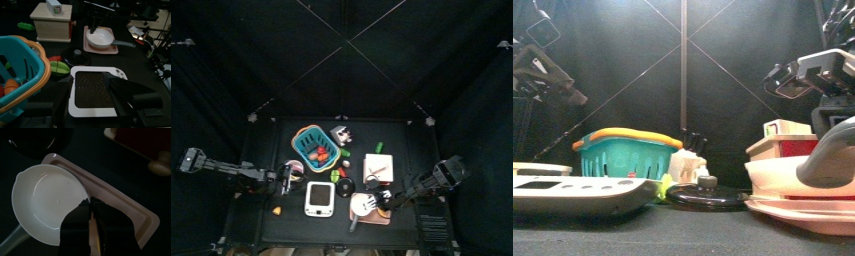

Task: Put pan on stove

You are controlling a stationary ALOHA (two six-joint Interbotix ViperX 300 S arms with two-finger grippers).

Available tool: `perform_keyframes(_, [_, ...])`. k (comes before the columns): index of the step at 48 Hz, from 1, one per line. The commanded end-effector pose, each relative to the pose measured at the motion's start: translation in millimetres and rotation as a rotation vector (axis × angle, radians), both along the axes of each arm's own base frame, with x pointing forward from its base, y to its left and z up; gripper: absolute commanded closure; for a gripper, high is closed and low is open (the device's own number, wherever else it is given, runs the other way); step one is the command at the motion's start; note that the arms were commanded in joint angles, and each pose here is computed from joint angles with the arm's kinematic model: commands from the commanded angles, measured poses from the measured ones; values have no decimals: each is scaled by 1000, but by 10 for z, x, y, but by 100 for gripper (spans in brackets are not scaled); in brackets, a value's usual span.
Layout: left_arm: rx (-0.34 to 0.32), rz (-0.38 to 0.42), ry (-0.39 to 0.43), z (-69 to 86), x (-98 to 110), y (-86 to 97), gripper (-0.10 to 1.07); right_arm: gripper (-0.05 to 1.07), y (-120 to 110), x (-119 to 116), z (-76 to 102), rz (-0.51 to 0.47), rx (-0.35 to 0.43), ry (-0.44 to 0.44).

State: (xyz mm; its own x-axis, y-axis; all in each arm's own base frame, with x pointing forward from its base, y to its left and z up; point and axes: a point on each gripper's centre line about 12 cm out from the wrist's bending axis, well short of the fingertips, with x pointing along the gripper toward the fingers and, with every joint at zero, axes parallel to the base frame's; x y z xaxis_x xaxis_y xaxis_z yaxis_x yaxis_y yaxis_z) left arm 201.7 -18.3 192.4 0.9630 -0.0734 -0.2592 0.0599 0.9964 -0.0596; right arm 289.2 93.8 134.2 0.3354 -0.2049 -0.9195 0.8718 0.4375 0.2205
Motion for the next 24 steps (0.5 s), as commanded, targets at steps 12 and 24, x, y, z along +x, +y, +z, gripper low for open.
perform_keyframes(12, [37, 0, -97, 167, 43, 25, 11, 65, 20, 405, 486, 24, 27, -193])
perform_keyframes(24, [46, 58, -183, 202, -72, 151, 11, 65, -78, 956, 643, 4, 53, -310])
